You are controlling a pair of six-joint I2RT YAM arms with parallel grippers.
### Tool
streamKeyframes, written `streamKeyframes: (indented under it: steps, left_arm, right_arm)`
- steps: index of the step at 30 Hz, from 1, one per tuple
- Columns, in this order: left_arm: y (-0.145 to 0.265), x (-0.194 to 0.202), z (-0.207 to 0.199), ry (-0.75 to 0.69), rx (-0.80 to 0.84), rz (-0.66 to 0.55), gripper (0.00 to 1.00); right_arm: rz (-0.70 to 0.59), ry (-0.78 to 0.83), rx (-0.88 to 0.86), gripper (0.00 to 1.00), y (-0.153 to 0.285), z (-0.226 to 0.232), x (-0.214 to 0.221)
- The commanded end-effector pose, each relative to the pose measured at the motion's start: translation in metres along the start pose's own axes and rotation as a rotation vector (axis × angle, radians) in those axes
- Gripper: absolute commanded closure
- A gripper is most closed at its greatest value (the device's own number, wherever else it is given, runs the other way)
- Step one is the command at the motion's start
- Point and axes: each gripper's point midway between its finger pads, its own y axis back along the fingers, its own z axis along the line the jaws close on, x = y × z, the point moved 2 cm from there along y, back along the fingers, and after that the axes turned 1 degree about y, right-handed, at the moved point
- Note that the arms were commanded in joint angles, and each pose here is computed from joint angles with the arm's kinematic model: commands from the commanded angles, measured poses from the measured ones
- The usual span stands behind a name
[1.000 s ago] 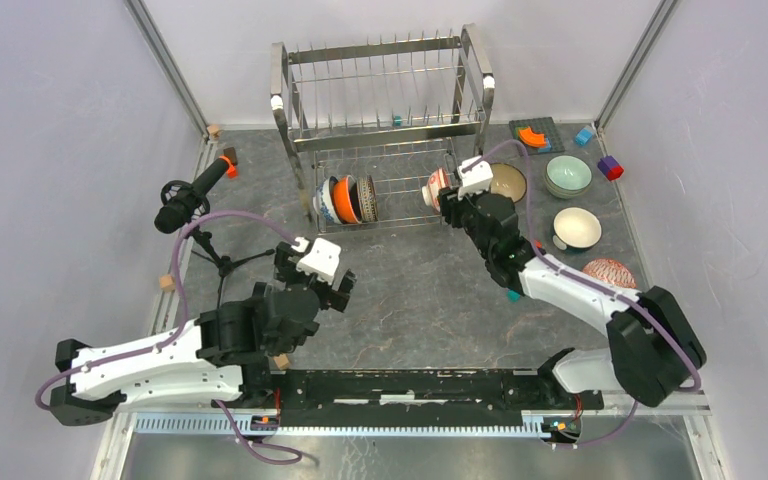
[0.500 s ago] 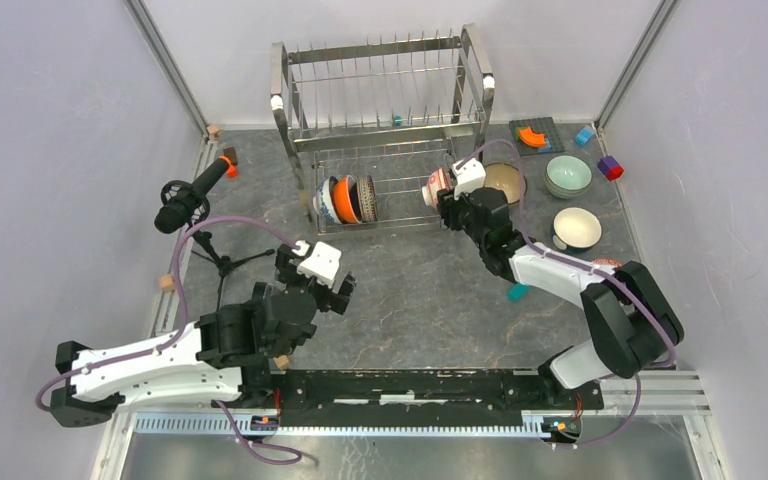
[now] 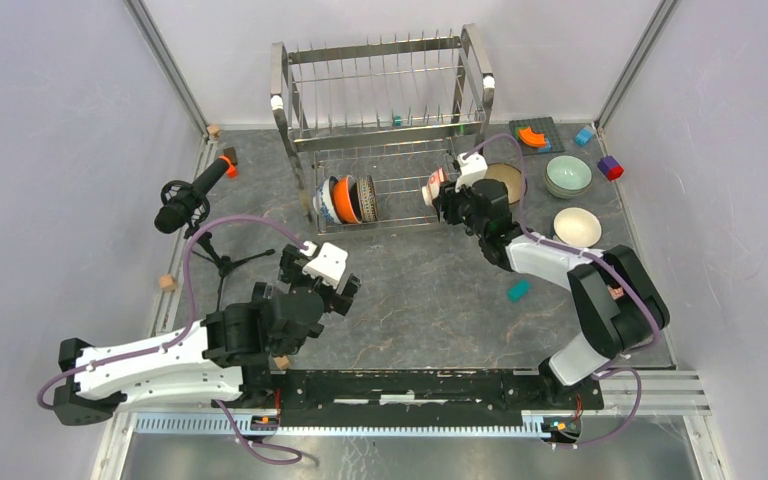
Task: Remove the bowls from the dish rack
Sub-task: Pick up the bowl from the dish rack.
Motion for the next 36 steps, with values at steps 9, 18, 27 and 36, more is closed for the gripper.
streamKeyframes:
  steps: [9,18,27,36]
  left_arm:
    - [0.001,-0.007,0.004,-0.001,-0.008,-0.023,0.00]
    - [-0.001,-0.005,-0.001,-0.016,0.005,-0.011,0.00]
    - [-0.001,-0.004,-0.001,-0.018,0.006,-0.010,0.00]
    - [-0.002,-0.003,-0.003,-0.025,0.008,-0.005,0.00]
  right_arm:
    - [-0.093,-0.136,-0.155,0.61,-0.012,0.011,-0.019]
    - [-0.098,-0.161,-0.249,0.73,-0.019,0.017,-0.017]
    - [-0.069,-0.178,-0.290,0.70,-0.026,0.020,-0.008]
    - [-0.122,-0.222,-0.326,0.97,-0.018,0.022,-0.019]
